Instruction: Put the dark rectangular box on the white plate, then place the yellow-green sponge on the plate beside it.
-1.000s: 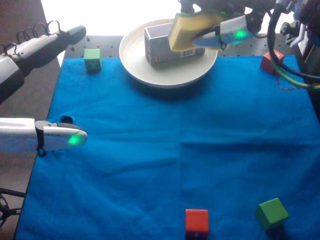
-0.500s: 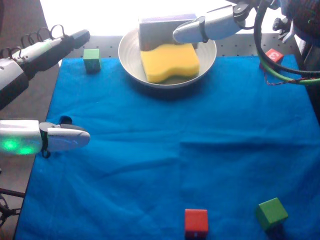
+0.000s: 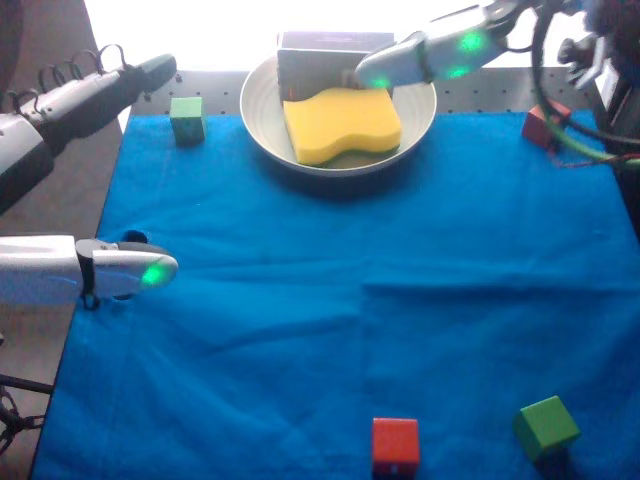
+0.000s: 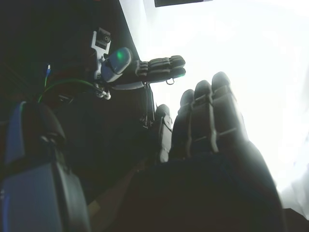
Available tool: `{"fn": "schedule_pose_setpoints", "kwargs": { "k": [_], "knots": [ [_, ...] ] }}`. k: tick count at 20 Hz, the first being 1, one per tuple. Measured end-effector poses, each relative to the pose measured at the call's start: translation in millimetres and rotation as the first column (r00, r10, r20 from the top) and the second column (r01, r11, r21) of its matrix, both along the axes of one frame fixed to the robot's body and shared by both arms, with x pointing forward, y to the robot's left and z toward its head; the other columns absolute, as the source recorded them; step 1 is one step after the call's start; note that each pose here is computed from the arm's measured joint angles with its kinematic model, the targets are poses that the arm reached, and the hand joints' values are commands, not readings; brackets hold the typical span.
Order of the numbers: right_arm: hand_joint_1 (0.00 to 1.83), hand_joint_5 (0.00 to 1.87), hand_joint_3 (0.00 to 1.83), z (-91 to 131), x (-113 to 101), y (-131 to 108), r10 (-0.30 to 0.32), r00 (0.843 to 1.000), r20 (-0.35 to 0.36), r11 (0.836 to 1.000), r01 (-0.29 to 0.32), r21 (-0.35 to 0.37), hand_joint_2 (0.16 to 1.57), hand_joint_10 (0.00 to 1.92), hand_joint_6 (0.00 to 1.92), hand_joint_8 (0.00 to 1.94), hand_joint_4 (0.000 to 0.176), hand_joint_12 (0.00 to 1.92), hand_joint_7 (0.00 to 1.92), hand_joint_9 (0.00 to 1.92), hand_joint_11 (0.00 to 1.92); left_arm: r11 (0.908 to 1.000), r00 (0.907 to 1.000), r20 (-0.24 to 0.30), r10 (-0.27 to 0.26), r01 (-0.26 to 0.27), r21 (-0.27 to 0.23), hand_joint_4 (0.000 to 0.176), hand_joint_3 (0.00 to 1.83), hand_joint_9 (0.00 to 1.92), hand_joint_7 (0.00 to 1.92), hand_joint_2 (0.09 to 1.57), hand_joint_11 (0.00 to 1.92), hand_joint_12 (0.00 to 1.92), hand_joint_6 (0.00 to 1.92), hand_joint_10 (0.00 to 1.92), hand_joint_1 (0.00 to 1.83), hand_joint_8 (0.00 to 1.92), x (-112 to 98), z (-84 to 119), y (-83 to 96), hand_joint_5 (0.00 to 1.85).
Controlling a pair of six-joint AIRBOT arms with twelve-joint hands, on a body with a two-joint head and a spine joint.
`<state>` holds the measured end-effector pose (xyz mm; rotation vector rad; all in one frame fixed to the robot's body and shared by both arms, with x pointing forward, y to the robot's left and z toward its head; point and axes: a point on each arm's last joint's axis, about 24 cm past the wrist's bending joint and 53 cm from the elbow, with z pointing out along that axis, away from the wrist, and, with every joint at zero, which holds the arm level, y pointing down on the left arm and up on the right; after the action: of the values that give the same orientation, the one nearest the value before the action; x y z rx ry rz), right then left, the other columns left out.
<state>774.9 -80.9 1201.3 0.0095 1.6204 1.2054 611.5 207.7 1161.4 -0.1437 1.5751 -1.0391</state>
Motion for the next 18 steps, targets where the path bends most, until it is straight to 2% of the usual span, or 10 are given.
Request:
{"fn": "schedule_pose_setpoints", "kwargs": {
  "k": [4,8,10,11,12,13,14,15,16,18],
  "knots": [
    [0.61,0.1,0.01,-0.9,-10.3,-21.8,-0.005,1.0,-0.015,0.999,0.006,0.05,0.95,0.01,0.02,0.01,0.176,0.0,0.11,0.04,0.0,1.0,0.9999,0.012,0.001,-0.001,-0.008,0.176,0.0,0.0,0.0,0.85,0.01,0.01,0.0,0.0,0.67,0.0,-0.2,3.3,0.5,0.0],
    [0.66,0.25,0.0,-5.7,-37.4,-27.0,0.042,0.999,-0.026,0.993,-0.039,0.109,0.99,0.02,0.02,0.02,0.147,0.01,0.21,0.09,0.02,0.9999,0.9998,0.02,0.005,-0.004,-0.015,0.176,0.0,0.0,0.0,0.84,0.03,0.01,0.0,0.0,0.69,0.0,0.0,5.8,1.5,0.0],
    [0.68,0.32,0.0,1.8,-53.2,-45.2,0.036,0.999,-0.008,0.98,-0.034,0.195,1.0,0.01,0.01,0.01,0.119,0.04,0.26,0.17,0.1,0.9998,0.9997,0.024,0.008,-0.007,-0.02,0.139,0.0,0.0,0.0,0.83,0.08,0.04,0.0,0.0,0.69,0.0,0.2,7.3,2.3,0.0],
    [0.71,0.31,0.0,-1.3,-60.9,-58.4,0.021,1.0,-0.018,0.972,-0.016,0.233,0.98,0.01,0.01,0.01,0.094,0.05,0.27,0.18,0.12,0.9997,0.9995,0.031,0.009,-0.008,-0.025,0.094,0.0,0.01,0.0,0.82,0.11,0.05,0.0,0.0,0.65,0.0,0.1,9.3,2.7,0.0],
    [0.76,0.3,0.0,-5.0,-66.7,-67.9,0.01,0.999,-0.03,0.966,-0.002,0.259,1.0,0.01,0.0,0.0,0.079,0.04,0.26,0.17,0.1,0.9996,0.9993,0.037,0.009,-0.008,-0.028,0.076,0.0,0.0,0.0,0.79,0.1,0.05,0.0,0.0,0.63,0.0,-0.1,10.9,2.7,0.01],
    [0.85,0.32,0.0,-7.7,-72.9,-76.7,0.001,0.999,-0.041,0.957,0.011,0.29,0.99,0.01,0.01,0.01,0.111,0.06,0.27,0.18,0.13,0.9995,0.999,0.045,0.007,-0.006,-0.032,0.087,0.0,0.01,0.0,0.77,0.09,0.05,0.0,0.0,0.62,0.0,-0.6,13.1,2.5,0.01],
    [0.89,0.33,0.0,-9.9,-79.6,-85.5,-0.009,0.999,-0.045,0.949,0.023,0.316,0.98,0.02,0.01,0.01,0.109,0.08,0.28,0.2,0.16,0.9994,0.9987,0.051,0.006,-0.004,-0.036,0.131,0.0,0.0,0.0,0.86,0.02,0.02,0.0,0.0,0.71,0.0,-1.0,14.7,2.2,0.0],
    [0.91,0.33,0.0,-11.5,-88.2,-94.1,-0.018,0.999,-0.049,0.939,0.034,0.342,0.97,0.02,0.01,0.01,0.092,0.08,0.3,0.22,0.17,0.9991,0.9982,0.06,0.005,-0.002,-0.041,0.143,0.01,0.0,0.0,0.88,0.04,0.02,0.0,0.0,0.73,0.0,-1.5,17.1,2.2,0.0],
    [0.88,0.32,0.0,-11.6,-95.5,-100.9,-0.026,0.998,-0.049,0.932,0.042,0.36,0.96,0.01,0.0,0.01,0.084,0.05,0.29,0.2,0.11,0.9987,0.998,0.063,0.007,-0.004,-0.05,0.169,0.0,0.0,0.0,0.88,0.04,0.02,0.0,0.0,0.7,0.0,-2.7,18.3,2.2,0.0],
    [0.9,0.31,0.0,-13.5,-118.7,-116.5,-0.046,0.998,-0.04,0.923,0.058,0.379,0.96,0.0,0.0,0.0,0.063,0.04,0.26,0.17,0.09,0.9976,0.9971,0.076,0.009,-0.004,-0.07,0.176,0.0,0.0,0.0,0.86,0.03,0.02,0.0,0.0,0.65,0.0,-5.8,22.4,1.8,0.0]
  ]
}}
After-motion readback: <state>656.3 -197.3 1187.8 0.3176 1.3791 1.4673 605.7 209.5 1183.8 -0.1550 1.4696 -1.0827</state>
